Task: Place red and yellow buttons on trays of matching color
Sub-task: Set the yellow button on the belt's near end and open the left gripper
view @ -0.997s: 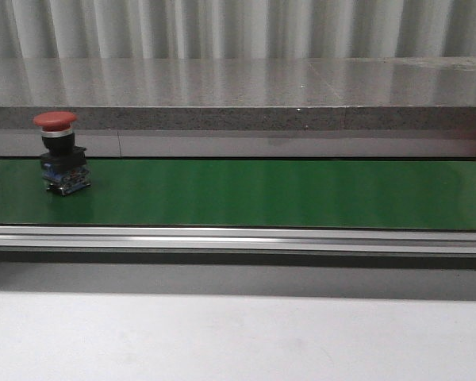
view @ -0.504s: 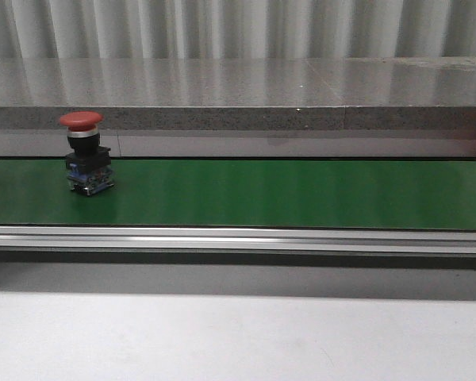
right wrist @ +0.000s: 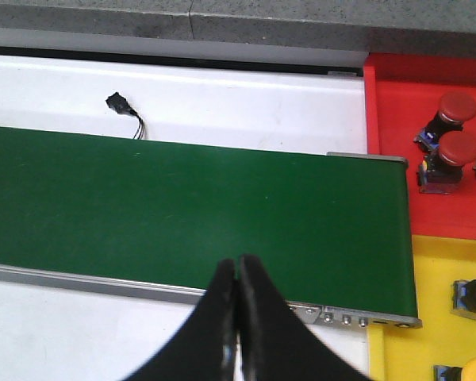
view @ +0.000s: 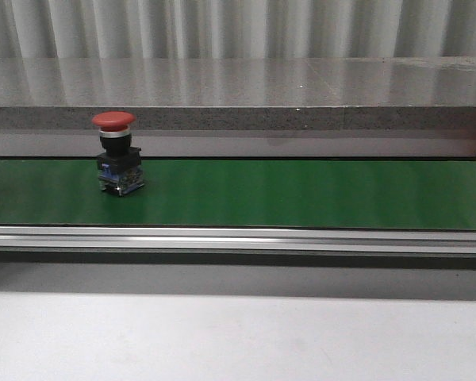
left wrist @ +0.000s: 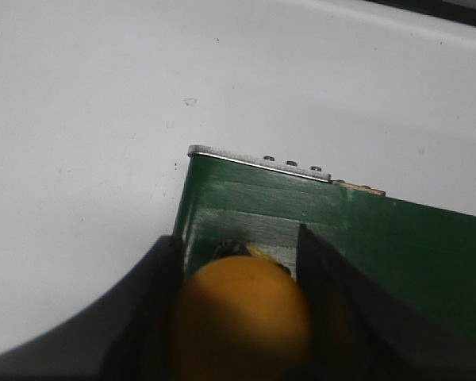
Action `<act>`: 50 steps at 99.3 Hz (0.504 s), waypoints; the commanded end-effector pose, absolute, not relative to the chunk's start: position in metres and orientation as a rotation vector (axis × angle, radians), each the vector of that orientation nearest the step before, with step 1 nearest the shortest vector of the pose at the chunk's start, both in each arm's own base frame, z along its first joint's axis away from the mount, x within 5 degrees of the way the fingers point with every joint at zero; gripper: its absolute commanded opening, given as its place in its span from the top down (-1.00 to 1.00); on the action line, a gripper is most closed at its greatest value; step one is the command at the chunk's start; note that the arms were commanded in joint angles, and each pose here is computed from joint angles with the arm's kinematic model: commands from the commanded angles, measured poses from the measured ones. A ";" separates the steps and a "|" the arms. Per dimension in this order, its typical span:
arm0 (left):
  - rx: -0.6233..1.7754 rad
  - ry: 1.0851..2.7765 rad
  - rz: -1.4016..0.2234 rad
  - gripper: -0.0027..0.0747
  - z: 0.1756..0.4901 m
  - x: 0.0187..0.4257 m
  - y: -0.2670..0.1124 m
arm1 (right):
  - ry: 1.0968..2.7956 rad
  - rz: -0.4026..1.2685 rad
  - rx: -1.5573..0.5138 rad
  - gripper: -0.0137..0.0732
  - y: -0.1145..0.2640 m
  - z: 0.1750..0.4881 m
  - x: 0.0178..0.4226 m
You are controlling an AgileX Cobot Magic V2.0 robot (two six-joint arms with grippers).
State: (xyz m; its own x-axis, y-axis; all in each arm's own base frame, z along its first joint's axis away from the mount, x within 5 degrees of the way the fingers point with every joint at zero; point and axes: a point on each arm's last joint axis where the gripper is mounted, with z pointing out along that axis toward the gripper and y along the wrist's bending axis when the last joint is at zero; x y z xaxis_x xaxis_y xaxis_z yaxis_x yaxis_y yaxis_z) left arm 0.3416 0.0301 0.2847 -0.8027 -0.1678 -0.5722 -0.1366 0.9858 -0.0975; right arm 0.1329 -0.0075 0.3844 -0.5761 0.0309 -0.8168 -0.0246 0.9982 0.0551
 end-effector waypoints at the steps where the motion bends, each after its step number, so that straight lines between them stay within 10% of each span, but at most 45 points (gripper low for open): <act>1: -0.201 2.378 -0.066 0.98 0.308 0.340 0.028 | 2.099 0.059 0.003 0.97 -0.008 0.396 0.133; 50: -0.207 2.402 -0.065 0.98 0.294 0.338 0.028 | 2.099 0.059 0.003 0.97 -0.008 0.396 0.133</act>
